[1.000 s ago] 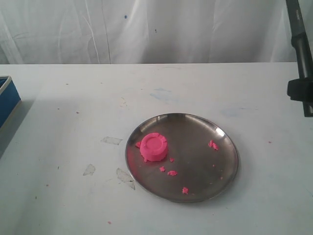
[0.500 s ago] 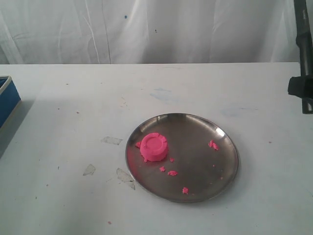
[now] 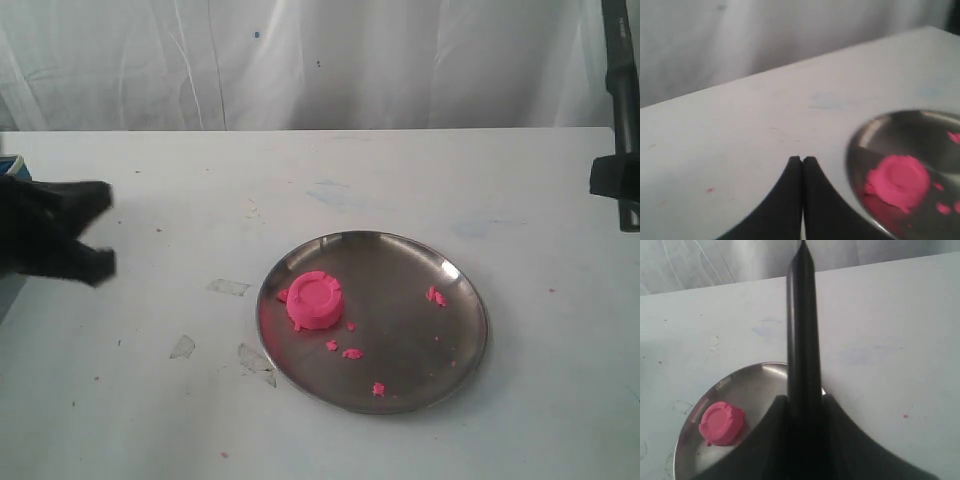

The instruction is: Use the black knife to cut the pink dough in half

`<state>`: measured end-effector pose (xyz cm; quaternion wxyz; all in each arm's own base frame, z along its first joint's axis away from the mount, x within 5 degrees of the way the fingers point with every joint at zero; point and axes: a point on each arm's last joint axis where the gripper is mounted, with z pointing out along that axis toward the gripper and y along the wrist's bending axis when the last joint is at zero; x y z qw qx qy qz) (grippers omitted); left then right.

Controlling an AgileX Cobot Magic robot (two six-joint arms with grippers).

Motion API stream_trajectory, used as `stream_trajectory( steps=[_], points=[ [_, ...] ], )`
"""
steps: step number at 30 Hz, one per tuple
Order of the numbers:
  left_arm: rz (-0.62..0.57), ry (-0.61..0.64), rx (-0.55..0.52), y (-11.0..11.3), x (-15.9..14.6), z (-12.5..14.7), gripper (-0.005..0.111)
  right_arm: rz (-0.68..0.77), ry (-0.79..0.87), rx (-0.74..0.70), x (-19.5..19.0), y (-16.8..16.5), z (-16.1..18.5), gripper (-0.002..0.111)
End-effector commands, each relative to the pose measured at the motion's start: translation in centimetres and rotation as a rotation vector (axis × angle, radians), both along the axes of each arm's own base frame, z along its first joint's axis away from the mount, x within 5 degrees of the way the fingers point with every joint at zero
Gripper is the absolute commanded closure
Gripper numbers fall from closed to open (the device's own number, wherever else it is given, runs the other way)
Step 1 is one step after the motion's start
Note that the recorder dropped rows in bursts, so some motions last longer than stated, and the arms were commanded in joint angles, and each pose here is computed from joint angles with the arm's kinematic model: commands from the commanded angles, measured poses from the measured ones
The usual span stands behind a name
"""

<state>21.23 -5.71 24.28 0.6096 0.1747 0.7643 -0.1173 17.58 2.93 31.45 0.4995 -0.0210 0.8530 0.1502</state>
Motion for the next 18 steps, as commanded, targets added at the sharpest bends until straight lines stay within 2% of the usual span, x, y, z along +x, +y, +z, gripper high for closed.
stream_trajectory(
  steps=[1,2,5,7,9,13,16,18],
  points=[
    [-0.365,-0.03,0.19,-4.5,-0.4,-1.5,0.107,0.005,-0.003,-0.043,0.0,-0.2,-0.6,0.108],
    [-0.338,0.042,0.196,-4.9,-0.1,-1.8,0.107,0.015,-0.001,-0.058,0.0,-0.1,-0.8,0.108],
    [-0.092,0.318,0.307,-4.6,1.7,-2.8,0.107,0.086,0.028,-0.117,0.1,0.3,-1.4,0.108],
    [-0.01,0.355,0.429,-4.9,2.7,-2.3,0.107,0.176,0.068,-0.155,0.2,1.1,-2.0,0.108],
    [0.009,0.355,0.469,-5.6,3.6,-1.8,0.107,0.262,0.133,-0.174,0.4,2.1,-2.6,0.108],
    [-0.126,0.297,0.437,-8.2,4.2,-1.9,0.107,0.418,0.299,-0.232,1.5,3.8,-3.7,0.108],
    [-0.31,0.235,0.458,-10.3,4.3,-3.1,0.107,0.435,0.382,-0.266,3.0,4.5,-4.1,0.108],
    [-0.473,0.19,0.468,-11.6,4.1,-4.2,0.107,0.424,0.415,-0.291,4.1,4.8,-4.4,0.108]
  ],
)
